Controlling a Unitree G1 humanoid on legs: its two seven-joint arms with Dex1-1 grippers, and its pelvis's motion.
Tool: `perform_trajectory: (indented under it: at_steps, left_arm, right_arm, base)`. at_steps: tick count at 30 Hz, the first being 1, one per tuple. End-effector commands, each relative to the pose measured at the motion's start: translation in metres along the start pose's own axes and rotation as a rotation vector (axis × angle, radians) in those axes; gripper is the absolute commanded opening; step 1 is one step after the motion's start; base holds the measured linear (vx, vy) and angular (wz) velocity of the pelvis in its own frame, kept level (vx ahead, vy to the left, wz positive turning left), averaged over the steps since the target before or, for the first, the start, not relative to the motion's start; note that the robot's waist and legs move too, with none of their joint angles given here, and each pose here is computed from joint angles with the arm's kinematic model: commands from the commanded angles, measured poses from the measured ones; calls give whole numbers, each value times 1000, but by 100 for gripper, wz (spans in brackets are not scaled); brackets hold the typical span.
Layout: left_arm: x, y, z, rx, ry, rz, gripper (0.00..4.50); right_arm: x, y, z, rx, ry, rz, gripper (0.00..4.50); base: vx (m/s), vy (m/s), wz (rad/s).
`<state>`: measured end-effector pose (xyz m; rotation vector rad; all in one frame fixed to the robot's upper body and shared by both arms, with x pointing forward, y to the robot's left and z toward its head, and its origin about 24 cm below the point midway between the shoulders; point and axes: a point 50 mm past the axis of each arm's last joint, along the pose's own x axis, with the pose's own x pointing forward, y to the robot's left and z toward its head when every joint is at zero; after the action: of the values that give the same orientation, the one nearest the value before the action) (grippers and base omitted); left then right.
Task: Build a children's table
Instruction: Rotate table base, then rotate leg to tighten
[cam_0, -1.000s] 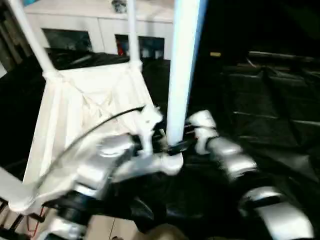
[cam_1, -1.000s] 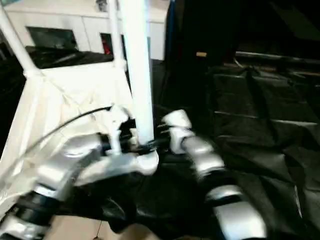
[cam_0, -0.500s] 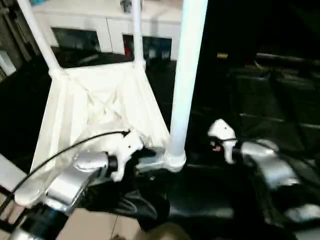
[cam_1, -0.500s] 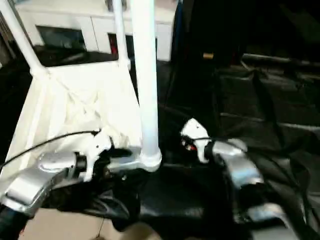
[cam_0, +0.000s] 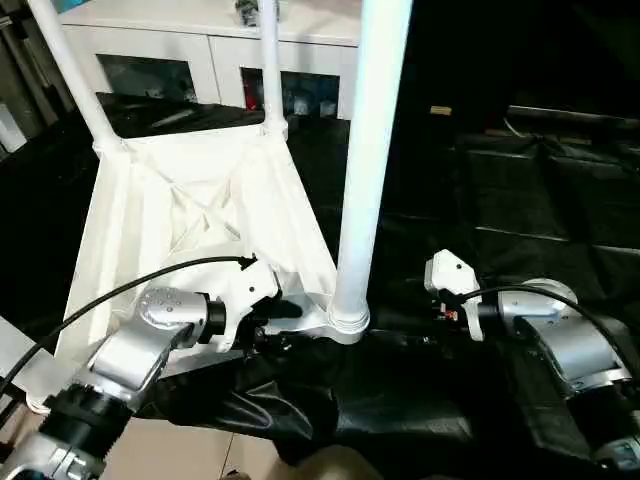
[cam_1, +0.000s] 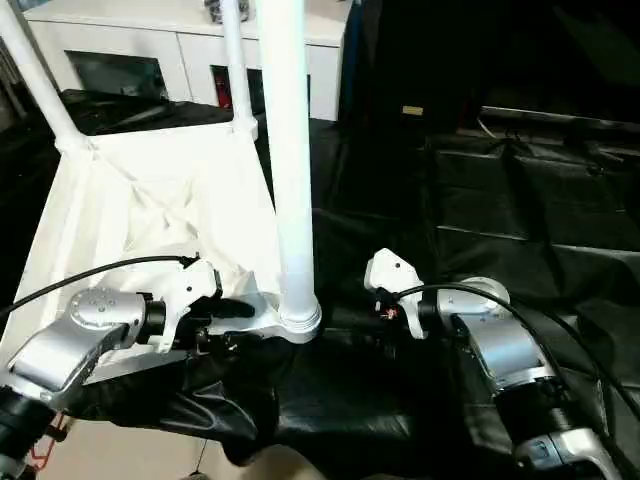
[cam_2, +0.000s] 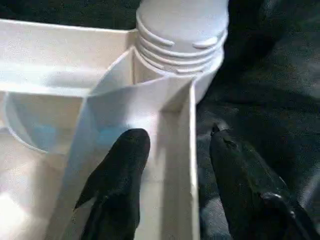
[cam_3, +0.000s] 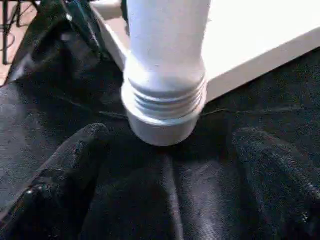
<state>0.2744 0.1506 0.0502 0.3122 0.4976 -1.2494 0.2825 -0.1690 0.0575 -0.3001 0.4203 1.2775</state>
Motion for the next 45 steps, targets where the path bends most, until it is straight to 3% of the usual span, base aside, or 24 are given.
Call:
perform_trajectory:
  at_steps: [1, 14, 23, 31, 37, 39, 45]
  left_arm:
    - [-1, 1, -5, -7, 37, 0, 188]
    - [-4, 6, -14, -57, 89, 18, 85]
    - [-8, 3, -20, -88, 145, -16, 18]
    - [-3, -1, -18, -79, 112, -24, 0]
    - [-1, -3, -18, -77, 99, -29, 0]
    - [-1, -4, -18, -76, 98, -28, 0]
    - [-1, -4, -19, -74, 96, -24, 0]
  right_arm:
    - [-1, 2, 4, 4, -11, 13, 450]
    - [1, 3, 9, 10, -12, 26, 450]
    - [17, 8, 13, 21, -42, 58, 450]
    - [43, 5, 18, 42, -73, 36, 384]
    - [51, 1, 23, 46, -90, 19, 341]
    - [52, 1, 23, 45, -90, 19, 304]
    - [59, 0, 22, 49, -87, 25, 274]
  base:
    - [0, 0, 0]
    - [0, 0, 0]
    - [0, 0, 0]
    - [0, 0, 0]
    - [0, 0, 0]
    - [0, 0, 0]
    - [0, 0, 0]
